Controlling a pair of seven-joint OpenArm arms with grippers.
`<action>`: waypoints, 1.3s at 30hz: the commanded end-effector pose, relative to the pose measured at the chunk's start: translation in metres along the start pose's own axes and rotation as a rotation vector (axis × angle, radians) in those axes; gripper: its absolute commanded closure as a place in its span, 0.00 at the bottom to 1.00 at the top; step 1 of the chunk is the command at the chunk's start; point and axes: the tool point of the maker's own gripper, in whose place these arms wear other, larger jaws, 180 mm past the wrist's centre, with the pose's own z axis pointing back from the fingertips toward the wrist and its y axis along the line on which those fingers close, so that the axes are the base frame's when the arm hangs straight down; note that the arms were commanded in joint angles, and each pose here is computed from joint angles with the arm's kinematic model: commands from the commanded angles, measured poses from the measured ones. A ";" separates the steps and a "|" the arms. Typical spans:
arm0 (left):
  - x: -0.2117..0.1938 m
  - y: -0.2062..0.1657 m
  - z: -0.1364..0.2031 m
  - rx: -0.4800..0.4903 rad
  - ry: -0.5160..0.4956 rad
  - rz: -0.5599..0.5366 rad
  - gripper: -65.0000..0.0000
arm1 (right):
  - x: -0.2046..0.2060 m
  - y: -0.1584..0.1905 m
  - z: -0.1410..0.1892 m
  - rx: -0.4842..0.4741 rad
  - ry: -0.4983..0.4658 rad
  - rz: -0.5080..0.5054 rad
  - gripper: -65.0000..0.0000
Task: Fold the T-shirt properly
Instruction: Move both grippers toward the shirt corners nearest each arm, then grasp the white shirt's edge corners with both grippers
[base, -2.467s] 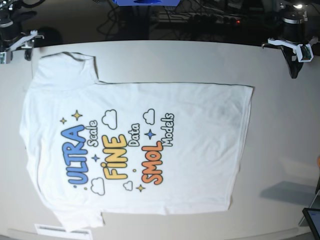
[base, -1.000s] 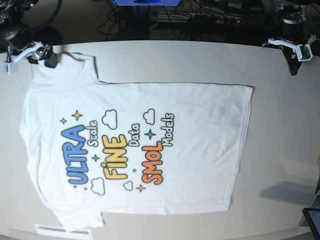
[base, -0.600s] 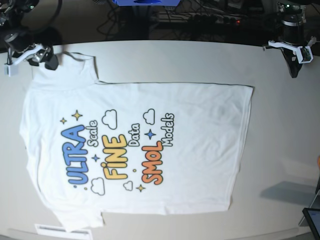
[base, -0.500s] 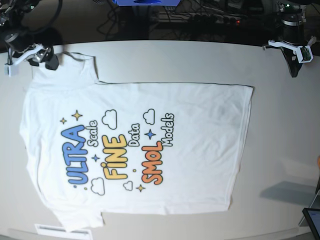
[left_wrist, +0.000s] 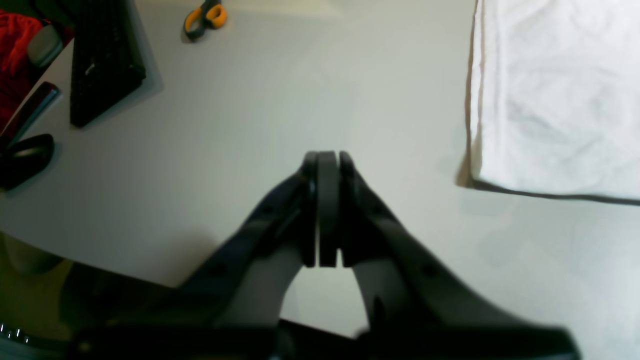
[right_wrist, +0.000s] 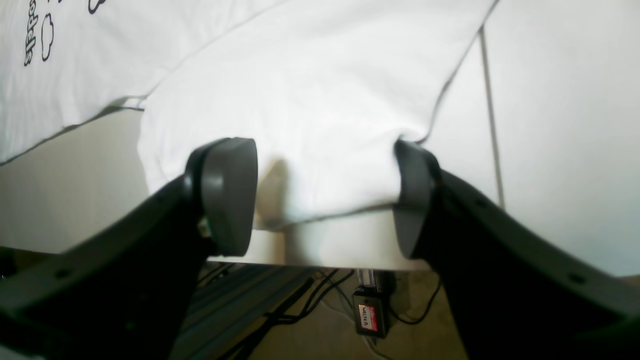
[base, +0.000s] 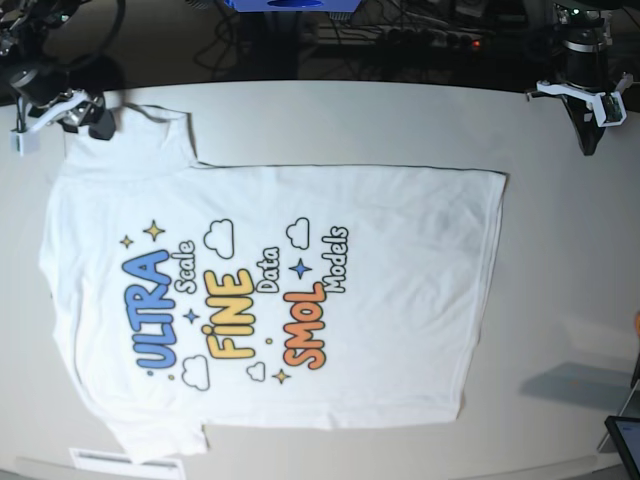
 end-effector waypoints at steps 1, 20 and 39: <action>0.010 0.005 0.001 0.007 -0.034 -0.016 1.00 | 0.007 0.001 0.003 0.006 -0.015 0.016 0.42; 0.010 0.001 0.000 -0.002 -0.033 0.053 0.80 | 0.009 0.002 0.002 0.009 -0.016 0.018 1.00; -0.023 -0.069 -0.042 -0.243 0.304 0.516 0.42 | 0.007 0.001 0.003 0.004 -0.008 0.020 1.00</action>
